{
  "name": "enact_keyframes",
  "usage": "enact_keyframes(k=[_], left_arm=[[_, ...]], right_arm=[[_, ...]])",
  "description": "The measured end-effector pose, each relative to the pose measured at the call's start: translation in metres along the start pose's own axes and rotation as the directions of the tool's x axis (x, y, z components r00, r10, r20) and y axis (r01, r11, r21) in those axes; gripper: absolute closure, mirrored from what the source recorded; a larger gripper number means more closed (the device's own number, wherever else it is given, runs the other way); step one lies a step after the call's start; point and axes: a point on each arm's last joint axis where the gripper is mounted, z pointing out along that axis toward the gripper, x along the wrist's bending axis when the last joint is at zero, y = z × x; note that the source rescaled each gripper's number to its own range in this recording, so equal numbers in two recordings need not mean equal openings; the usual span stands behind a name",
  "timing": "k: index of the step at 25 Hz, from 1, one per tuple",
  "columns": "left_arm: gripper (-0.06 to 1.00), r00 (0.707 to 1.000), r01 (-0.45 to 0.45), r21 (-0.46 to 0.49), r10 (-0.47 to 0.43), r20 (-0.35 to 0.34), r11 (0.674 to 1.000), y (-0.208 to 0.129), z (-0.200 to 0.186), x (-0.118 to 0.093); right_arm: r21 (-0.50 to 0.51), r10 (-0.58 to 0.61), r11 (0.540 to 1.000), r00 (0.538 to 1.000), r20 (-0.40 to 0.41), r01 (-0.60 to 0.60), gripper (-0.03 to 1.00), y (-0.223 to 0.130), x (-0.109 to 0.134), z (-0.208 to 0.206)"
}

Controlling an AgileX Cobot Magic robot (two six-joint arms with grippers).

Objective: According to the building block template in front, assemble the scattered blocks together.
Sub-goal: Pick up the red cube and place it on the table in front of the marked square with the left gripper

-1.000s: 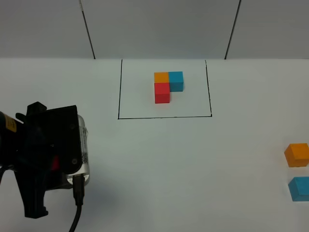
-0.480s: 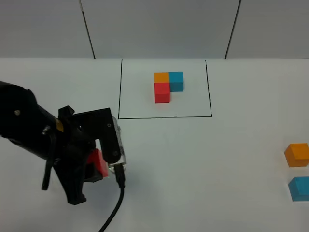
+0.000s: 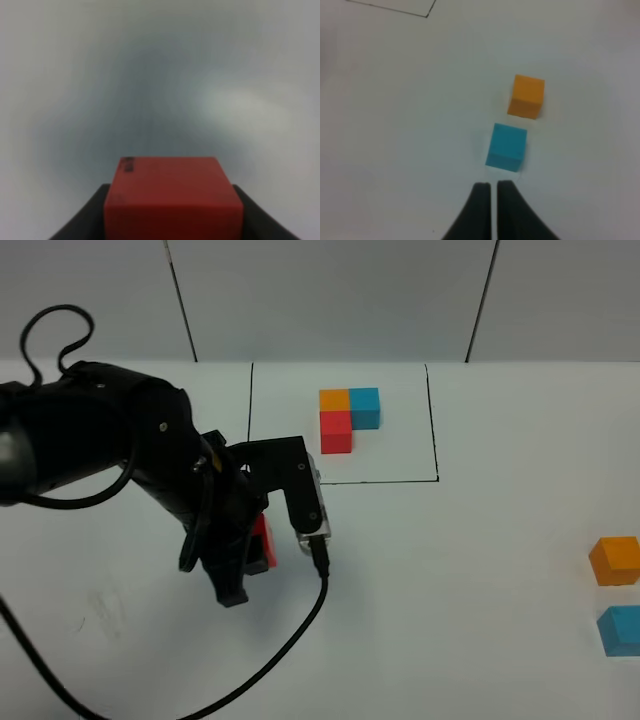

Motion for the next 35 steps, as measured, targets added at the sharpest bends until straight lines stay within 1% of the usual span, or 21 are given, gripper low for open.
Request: enact_keyframes(k=[5, 11, 15, 17, 21, 23, 35], left_arm=[[0.36, 1.0, -0.016, 0.026, 0.016, 0.027, 1.0, 0.012, 0.024, 0.008], [0.36, 0.998, -0.012, 0.062, 0.008, 0.064, 0.998, 0.01, 0.049, 0.009], [0.36, 0.998, -0.009, 0.059, 0.005, 0.064, 0.998, 0.01, 0.06, 0.01], [0.36, 0.998, -0.008, 0.052, 0.005, 0.066, 0.999, 0.011, 0.065, 0.01], [0.36, 0.997, -0.053, 0.046, 0.05, 0.065, 0.998, 0.014, 0.07, 0.008], [0.36, 0.996, -0.062, 0.036, 0.06, 0.059, 0.997, 0.016, 0.071, 0.008], [0.36, 0.994, -0.056, 0.055, 0.05, 0.1, 0.997, 0.015, 0.094, 0.003]], right_arm=[[0.0, 0.0, 1.0, 1.0, 0.0, 0.0, 0.97, 0.0, 0.0, 0.0], [0.0, 0.0, 1.0, 1.0, 0.0, 0.0, 0.97, 0.0, 0.0, 0.0], [0.0, 0.0, 1.0, 1.0, 0.0, 0.0, 0.97, 0.0, 0.0, 0.0], [0.0, 0.0, 1.0, 1.0, 0.0, 0.0, 0.97, 0.0, 0.0, 0.0], [0.0, 0.0, 1.0, 1.0, 0.0, 0.0, 0.97, 0.0, 0.0, 0.0], [0.0, 0.0, 1.0, 1.0, 0.0, 0.0, 0.97, 0.0, 0.0, 0.0], [0.0, 0.0, 1.0, 1.0, 0.0, 0.0, 0.97, 0.0, 0.0, 0.0]])
